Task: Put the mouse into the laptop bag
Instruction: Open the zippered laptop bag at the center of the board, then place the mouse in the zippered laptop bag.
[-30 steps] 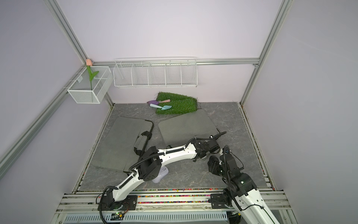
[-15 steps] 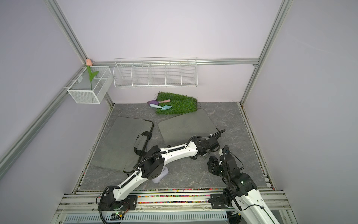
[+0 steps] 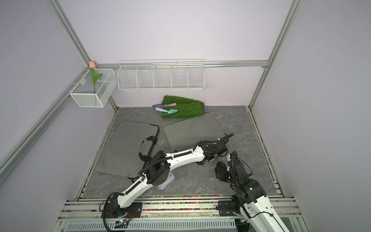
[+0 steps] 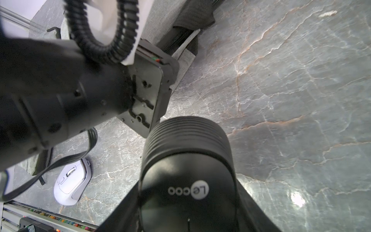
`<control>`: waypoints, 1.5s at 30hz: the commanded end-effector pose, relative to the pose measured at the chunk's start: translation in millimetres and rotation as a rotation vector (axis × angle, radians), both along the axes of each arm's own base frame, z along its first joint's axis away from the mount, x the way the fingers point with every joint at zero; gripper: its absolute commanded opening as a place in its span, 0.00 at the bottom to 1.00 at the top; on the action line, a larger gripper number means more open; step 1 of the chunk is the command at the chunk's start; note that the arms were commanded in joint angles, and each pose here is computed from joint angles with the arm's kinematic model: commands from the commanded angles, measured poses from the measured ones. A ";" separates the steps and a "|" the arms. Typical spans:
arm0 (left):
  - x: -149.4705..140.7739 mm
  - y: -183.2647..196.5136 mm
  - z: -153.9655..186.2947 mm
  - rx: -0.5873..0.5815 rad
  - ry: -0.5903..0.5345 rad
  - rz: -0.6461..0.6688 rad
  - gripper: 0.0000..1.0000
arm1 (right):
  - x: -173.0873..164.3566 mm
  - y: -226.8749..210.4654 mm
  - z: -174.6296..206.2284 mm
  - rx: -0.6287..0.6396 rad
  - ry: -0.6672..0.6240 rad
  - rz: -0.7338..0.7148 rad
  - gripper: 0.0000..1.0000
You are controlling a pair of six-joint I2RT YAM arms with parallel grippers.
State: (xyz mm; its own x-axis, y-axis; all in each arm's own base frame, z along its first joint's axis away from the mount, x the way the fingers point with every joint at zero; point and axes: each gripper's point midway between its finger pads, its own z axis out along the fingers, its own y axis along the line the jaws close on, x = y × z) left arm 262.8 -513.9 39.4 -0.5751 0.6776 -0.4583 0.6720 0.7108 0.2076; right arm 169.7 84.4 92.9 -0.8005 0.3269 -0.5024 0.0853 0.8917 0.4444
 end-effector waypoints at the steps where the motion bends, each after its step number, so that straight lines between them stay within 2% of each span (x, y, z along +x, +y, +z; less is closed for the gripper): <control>1: 11.0 1.2 29.3 -0.044 -0.012 0.053 0.00 | -1.9 2.7 -3.0 0.011 -0.001 0.020 0.47; 11: -2.6 -21.0 109.8 -0.321 0.110 0.017 0.00 | -6.0 13.3 8.4 0.063 -0.045 0.086 0.47; 17: -27.5 -36.1 145.4 -0.468 0.232 -0.045 0.00 | -3.7 26.5 2.1 0.091 -0.037 0.150 0.46; 22: -33.8 -41.9 167.7 -0.546 0.255 -0.066 0.00 | -1.4 36.9 9.0 0.135 -0.088 0.199 0.47; 31: -40.7 -53.8 191.9 -0.622 0.283 -0.106 0.00 | 10.0 55.2 1.1 0.188 -0.075 0.234 0.47; 38: -41.0 -50.3 193.6 -0.628 0.278 -0.095 0.00 | 34.7 76.9 0.7 0.172 -0.063 0.255 0.45; 41: -43.1 -51.7 196.0 -0.643 0.289 -0.101 0.00 | 45.6 81.4 0.2 0.128 -0.069 0.243 0.46; 45: -43.8 -53.5 203.1 -0.668 0.292 -0.099 0.00 | 57.9 89.5 -12.1 0.112 -0.039 0.227 0.44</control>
State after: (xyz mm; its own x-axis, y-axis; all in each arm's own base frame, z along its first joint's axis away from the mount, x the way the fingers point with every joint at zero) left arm 237.7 -558.2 196.3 -0.7012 0.4077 -0.5849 0.6777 0.6360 -0.3691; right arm 203.8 162.3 65.7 -0.8814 0.1587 -0.4448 -0.1122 0.8446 0.5236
